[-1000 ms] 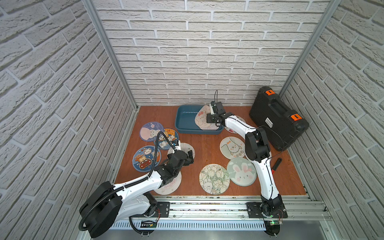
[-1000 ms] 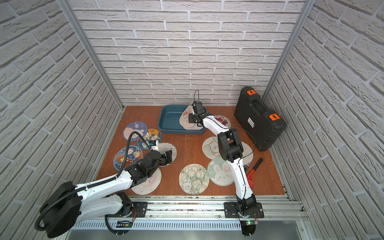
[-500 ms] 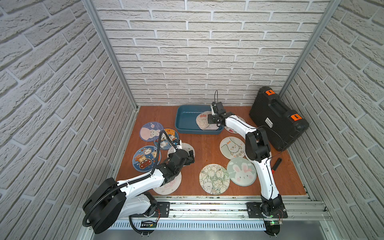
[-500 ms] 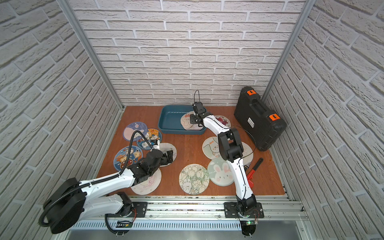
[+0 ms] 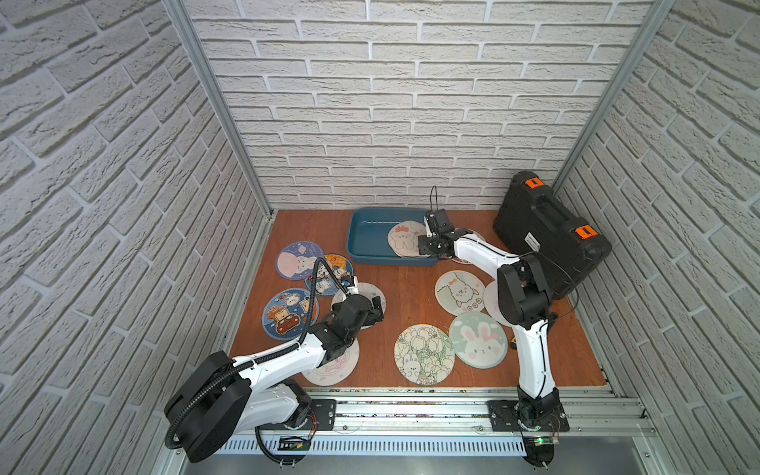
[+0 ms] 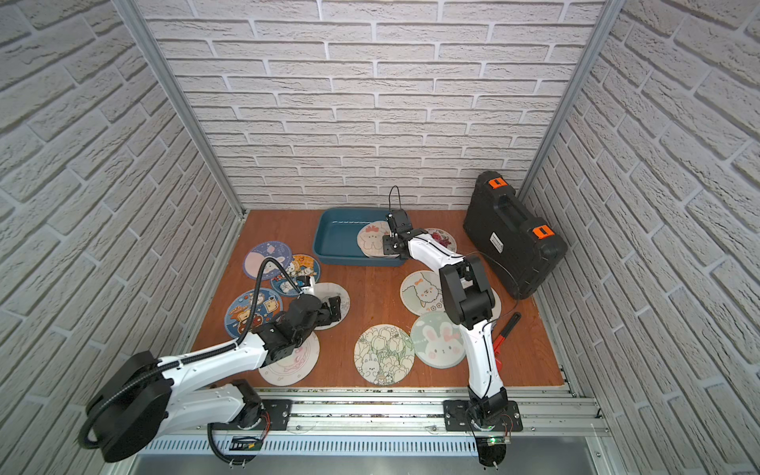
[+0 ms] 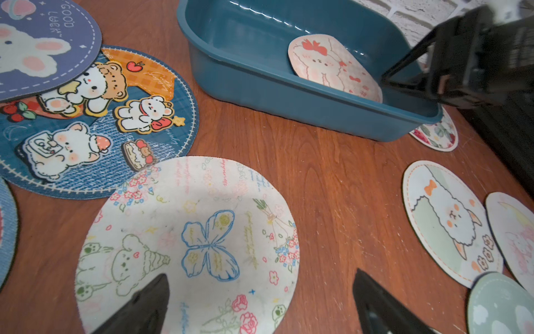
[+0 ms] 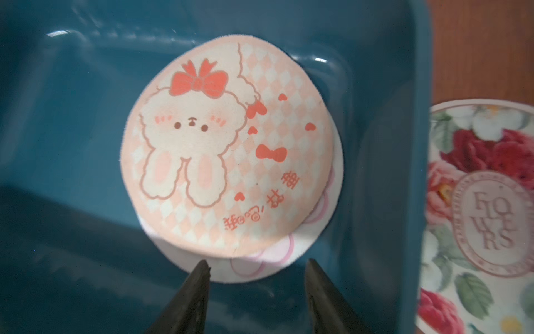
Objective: Put the coasters into the storage box
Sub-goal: Place the coaster in the storage box, then pick up the coaster from the center of the board.
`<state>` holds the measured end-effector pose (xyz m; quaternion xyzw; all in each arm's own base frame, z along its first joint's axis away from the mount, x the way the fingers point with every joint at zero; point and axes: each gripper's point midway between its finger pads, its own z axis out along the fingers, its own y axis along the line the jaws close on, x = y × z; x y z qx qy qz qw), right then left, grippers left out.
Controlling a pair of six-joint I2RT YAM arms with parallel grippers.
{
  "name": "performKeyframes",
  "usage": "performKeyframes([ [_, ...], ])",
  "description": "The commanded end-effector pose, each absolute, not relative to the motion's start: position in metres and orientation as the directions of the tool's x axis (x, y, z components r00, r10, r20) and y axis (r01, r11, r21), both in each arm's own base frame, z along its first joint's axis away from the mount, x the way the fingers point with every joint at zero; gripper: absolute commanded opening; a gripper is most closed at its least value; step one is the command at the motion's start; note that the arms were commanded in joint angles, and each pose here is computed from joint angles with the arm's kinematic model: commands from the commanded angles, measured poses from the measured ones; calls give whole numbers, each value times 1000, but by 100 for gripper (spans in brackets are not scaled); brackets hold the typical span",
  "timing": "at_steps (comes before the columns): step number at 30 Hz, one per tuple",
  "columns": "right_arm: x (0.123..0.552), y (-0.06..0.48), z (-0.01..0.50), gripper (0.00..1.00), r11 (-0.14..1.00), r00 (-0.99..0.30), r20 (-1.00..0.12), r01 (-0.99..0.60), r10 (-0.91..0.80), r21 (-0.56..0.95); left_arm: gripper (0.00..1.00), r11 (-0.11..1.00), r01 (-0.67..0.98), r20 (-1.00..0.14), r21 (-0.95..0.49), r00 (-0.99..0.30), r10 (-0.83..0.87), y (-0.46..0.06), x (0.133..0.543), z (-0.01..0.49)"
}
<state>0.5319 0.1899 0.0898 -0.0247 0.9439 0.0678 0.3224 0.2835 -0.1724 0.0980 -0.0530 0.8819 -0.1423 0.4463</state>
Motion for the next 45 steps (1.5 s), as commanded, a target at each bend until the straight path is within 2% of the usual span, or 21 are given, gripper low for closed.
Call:
performKeyframes([
  [1, 532, 195, 147, 54, 975, -700, -714, -158, 1, 157, 98, 947, 10, -779, -322, -571, -259, -171, 291, 106],
  [7, 500, 211, 168, 54, 940, -721, -693, -247, -14, 238, 98, 945, -63, -762, -321, -576, -297, -157, 292, 98],
  [14, 457, 237, 165, 54, 908, -712, -692, -361, -119, 215, 98, 934, -143, -733, -327, -585, -346, -139, 289, 86],
  [18, 427, 263, 148, 54, 872, -725, -660, -437, -197, 220, 98, 929, -179, -721, -323, -589, -365, -130, 288, 82],
  [27, 374, 302, 100, 53, 831, -777, -579, -477, -247, 287, 98, 919, -251, -696, -304, -600, -394, -111, 283, 69],
  [37, 345, 330, 64, 51, 800, -814, -503, -494, -289, 340, 98, 899, -316, -668, -303, -602, -437, -92, 282, 51],
  [45, 337, 345, 43, 51, 785, -844, -455, -477, -283, 395, 98, 888, -330, -643, -320, -613, -460, -89, 287, 38],
])
